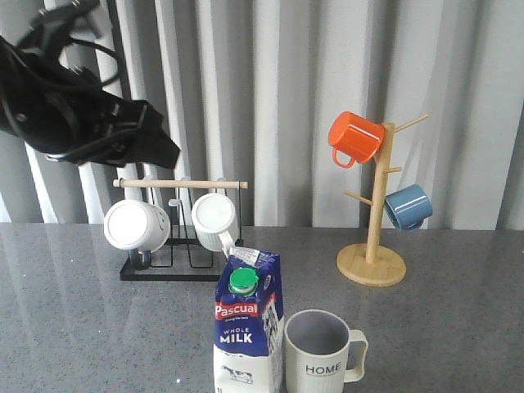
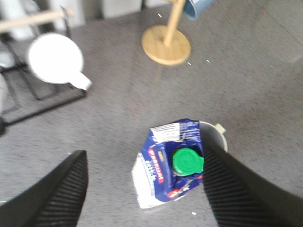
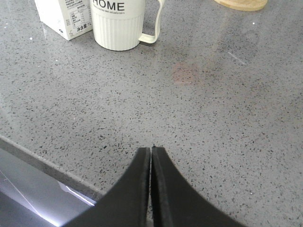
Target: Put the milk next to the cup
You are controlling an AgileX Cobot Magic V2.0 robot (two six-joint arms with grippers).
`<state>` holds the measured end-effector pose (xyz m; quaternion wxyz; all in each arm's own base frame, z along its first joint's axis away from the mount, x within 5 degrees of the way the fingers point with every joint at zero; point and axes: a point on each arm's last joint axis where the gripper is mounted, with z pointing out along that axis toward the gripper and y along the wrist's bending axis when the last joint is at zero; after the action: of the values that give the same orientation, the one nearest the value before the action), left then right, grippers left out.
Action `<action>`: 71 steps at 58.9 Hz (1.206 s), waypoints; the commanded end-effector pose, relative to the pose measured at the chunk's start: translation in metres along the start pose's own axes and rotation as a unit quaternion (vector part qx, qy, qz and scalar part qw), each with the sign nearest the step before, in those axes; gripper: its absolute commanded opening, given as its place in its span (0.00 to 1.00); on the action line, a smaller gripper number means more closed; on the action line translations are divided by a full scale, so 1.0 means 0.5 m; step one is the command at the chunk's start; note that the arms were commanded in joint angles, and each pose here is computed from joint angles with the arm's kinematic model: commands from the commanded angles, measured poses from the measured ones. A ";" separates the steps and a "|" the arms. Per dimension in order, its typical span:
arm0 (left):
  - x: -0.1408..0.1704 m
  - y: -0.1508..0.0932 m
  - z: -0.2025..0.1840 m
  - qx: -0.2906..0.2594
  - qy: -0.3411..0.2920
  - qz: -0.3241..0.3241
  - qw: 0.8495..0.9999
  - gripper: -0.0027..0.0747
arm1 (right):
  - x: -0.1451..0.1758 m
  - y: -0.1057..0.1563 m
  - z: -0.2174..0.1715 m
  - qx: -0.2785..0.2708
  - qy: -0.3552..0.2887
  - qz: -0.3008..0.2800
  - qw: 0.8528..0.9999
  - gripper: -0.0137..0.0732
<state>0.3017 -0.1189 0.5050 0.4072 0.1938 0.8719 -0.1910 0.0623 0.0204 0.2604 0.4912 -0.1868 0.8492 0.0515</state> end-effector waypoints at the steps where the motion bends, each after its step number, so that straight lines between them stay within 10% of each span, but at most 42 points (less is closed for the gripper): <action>1: -0.008 -0.026 -0.120 -0.030 -0.076 0.022 0.996 0.54 | -0.026 -0.003 -0.007 0.005 -0.044 -0.003 0.999 0.15; 17: 0.022 -0.051 -0.285 -0.094 -0.154 0.053 0.982 0.02 | -0.038 -0.006 -0.008 0.011 -0.076 0.027 0.997 0.15; 43: 0.115 -0.099 -0.446 -0.094 -0.221 0.068 0.968 0.02 | -0.037 -0.005 -0.008 0.007 -0.074 0.032 0.997 0.15; 71: 0.355 -0.063 -0.344 -0.105 -0.084 -0.012 0.991 0.03 | -0.037 -0.005 -0.008 0.007 -0.073 0.032 0.997 0.15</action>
<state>0.0697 -0.0297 0.4806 0.4754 0.1327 0.8614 -0.1199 0.0650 0.0208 0.2652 0.5153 -0.1539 0.8402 0.0695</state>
